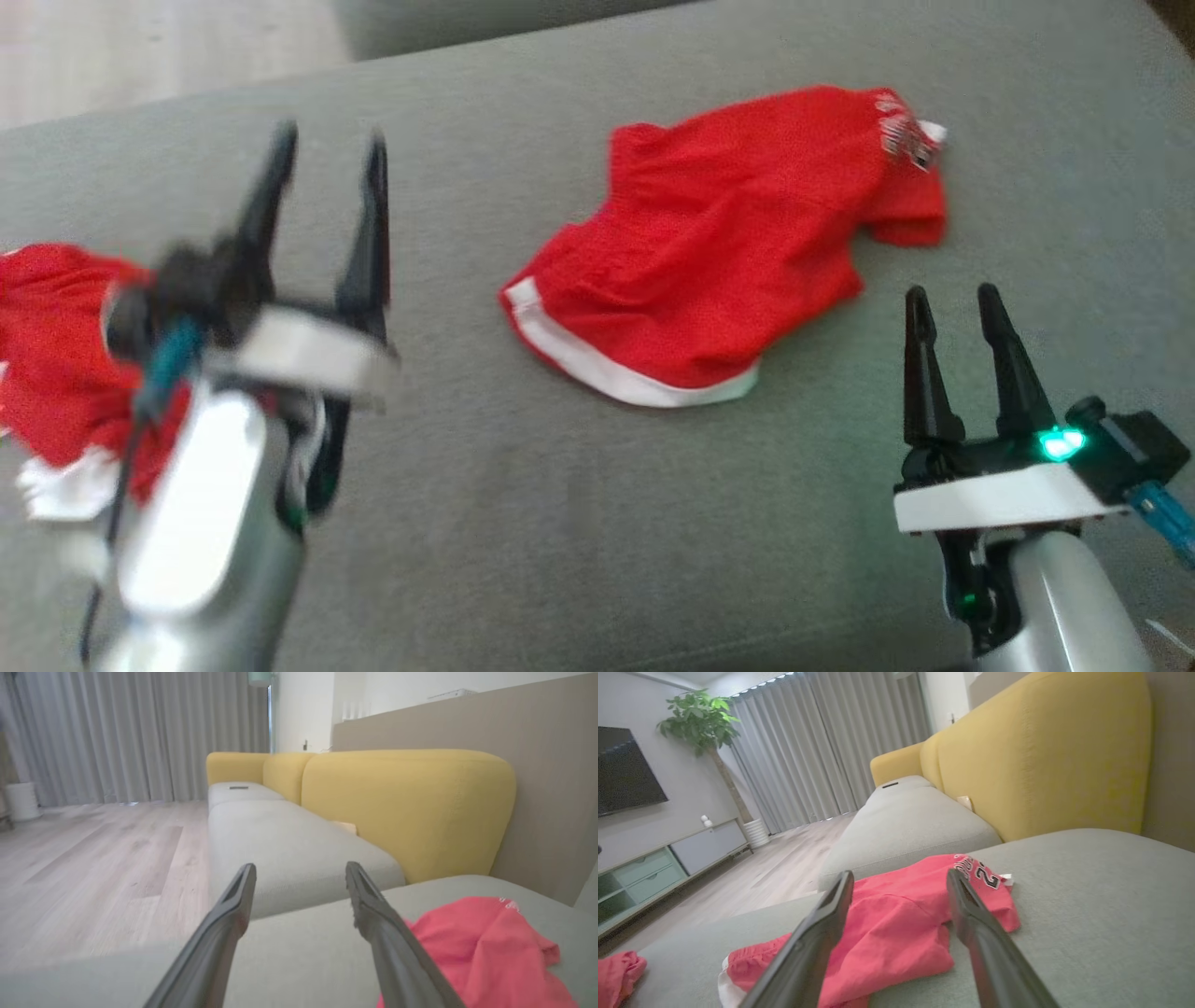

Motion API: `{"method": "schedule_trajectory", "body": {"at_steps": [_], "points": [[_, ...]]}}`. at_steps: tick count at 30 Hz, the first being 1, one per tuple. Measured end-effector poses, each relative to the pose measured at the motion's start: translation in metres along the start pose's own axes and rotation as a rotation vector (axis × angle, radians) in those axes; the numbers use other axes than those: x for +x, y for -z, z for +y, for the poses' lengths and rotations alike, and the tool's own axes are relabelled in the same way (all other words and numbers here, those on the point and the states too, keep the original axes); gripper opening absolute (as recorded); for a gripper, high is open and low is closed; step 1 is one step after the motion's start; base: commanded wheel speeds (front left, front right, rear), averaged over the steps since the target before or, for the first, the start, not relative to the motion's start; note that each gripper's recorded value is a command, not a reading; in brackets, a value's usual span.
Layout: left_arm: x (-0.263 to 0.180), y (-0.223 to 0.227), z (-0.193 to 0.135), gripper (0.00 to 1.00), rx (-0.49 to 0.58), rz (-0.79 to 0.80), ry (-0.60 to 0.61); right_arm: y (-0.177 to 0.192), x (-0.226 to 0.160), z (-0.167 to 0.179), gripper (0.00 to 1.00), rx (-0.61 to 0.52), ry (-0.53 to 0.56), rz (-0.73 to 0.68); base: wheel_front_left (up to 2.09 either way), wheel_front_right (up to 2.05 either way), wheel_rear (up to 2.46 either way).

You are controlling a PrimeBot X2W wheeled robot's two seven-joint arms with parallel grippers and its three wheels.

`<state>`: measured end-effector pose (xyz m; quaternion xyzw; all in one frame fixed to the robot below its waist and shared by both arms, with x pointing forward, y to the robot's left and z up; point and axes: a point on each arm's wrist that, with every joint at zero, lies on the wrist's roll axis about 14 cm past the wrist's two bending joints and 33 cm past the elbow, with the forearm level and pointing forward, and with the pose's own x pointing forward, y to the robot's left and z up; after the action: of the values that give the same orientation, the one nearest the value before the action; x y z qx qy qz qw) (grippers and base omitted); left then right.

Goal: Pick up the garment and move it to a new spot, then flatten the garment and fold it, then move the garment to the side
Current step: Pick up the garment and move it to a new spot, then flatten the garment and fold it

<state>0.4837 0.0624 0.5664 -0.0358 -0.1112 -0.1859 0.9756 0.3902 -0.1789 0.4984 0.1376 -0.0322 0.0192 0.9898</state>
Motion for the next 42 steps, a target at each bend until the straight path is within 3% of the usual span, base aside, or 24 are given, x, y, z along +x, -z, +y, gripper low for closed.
{"method": "schedule_trajectory", "body": {"at_steps": [5, 12, 23, 34, 42], "points": [[-0.082, 0.016, 0.026, 1.0, -0.058, 0.078, -0.172, 0.004, 0.005, 0.02, 1.0, -0.007, -0.063, 0.008, 0.0, 0.0, 0.0], [-0.125, 0.007, 0.022, 1.0, -0.133, 0.057, -0.269, 0.004, -0.003, 0.031, 1.0, -0.002, -0.092, 0.012, 0.0, 0.0, 0.0], [-0.131, 0.011, 0.021, 1.0, -0.132, 0.065, -0.252, 0.016, -0.009, 0.035, 1.0, -0.007, -0.105, 0.051, 0.0, 0.0, 0.0], [-0.127, 0.01, 0.027, 1.0, -0.132, 0.057, -0.262, 0.108, -0.036, 0.052, 1.0, 0.033, -0.147, 0.364, 0.0, 0.0, 0.0], [-0.131, 0.017, 0.031, 1.0, -0.134, 0.078, -0.281, 0.129, -0.015, 0.059, 1.0, 0.107, -0.142, 0.437, 0.0, 0.0, 0.0]]}}
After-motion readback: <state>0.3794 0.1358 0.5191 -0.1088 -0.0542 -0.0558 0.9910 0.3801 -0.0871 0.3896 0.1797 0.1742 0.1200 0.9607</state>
